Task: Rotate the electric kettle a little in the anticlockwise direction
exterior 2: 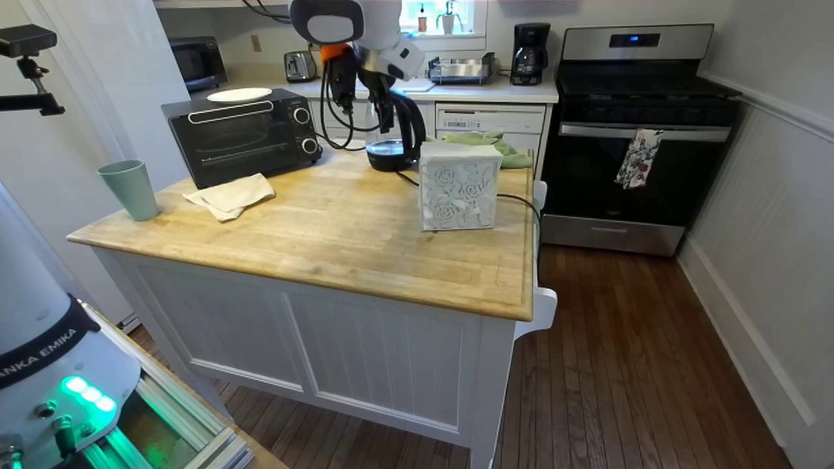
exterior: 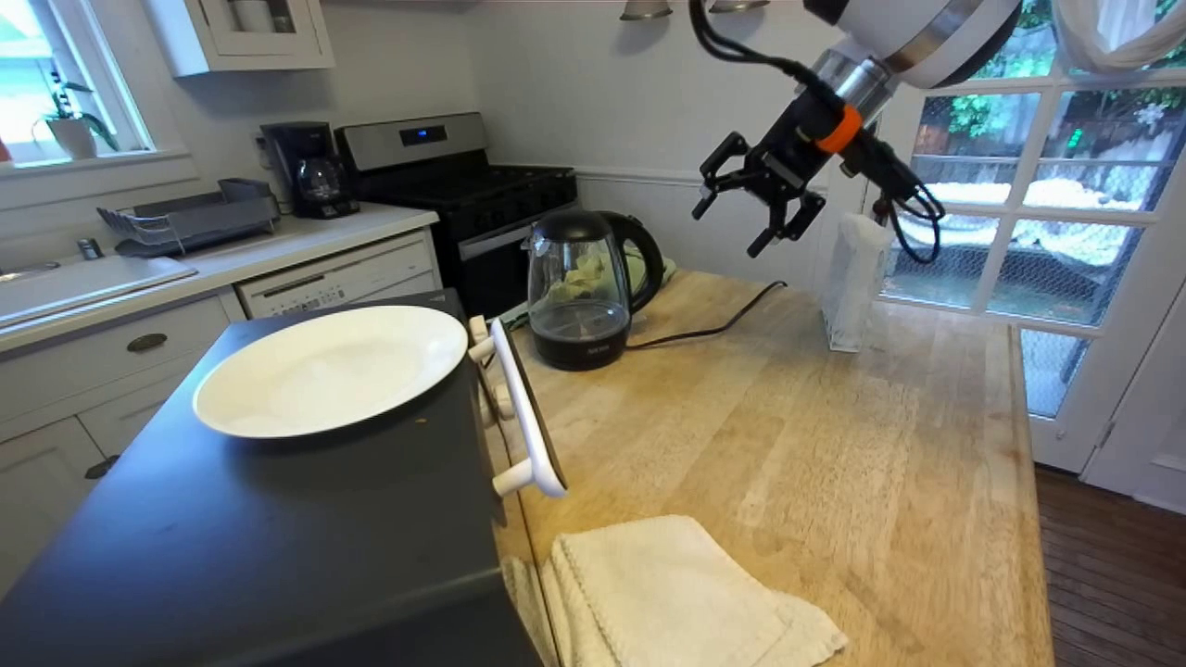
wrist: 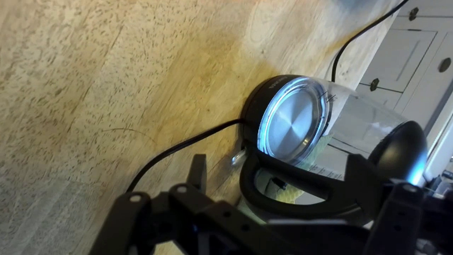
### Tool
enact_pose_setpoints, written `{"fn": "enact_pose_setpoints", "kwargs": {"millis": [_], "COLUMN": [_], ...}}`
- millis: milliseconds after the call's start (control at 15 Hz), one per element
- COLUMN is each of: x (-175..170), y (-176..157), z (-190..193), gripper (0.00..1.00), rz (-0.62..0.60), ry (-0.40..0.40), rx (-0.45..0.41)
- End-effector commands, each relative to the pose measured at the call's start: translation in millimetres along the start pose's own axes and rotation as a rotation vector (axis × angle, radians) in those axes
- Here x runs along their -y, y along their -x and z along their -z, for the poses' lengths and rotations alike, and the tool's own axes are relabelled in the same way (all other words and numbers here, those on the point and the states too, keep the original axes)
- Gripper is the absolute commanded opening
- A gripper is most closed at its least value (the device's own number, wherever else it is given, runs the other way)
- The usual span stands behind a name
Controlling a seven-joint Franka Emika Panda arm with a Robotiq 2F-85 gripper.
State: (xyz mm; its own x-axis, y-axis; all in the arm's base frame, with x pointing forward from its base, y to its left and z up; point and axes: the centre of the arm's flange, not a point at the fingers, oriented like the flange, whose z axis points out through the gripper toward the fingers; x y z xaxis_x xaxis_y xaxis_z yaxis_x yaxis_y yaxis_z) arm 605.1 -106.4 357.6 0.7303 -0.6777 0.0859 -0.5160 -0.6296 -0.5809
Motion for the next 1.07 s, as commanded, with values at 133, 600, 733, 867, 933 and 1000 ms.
{"fn": "enact_pose_setpoints", "kwargs": {"millis": [133,600,733,867,933,1000], "x": [-8,-27,-29,-30,-29,-31], "y": [-24,-44,-50,-51,-53,-54], "z": [-62,-111,-125,-140,-147,-152], "gripper": [0.74,0.24,0.10,0.01,0.00,0.00], "rz": [-0.022,-0.019,-0.020,-0.036,-0.030,-0.031], "ry": [-0.045,-0.065,-0.061,-0.042,-0.035,-0.025], "rx": [-0.017,-0.057,-0.091,-0.121,-0.136,-0.150]}}
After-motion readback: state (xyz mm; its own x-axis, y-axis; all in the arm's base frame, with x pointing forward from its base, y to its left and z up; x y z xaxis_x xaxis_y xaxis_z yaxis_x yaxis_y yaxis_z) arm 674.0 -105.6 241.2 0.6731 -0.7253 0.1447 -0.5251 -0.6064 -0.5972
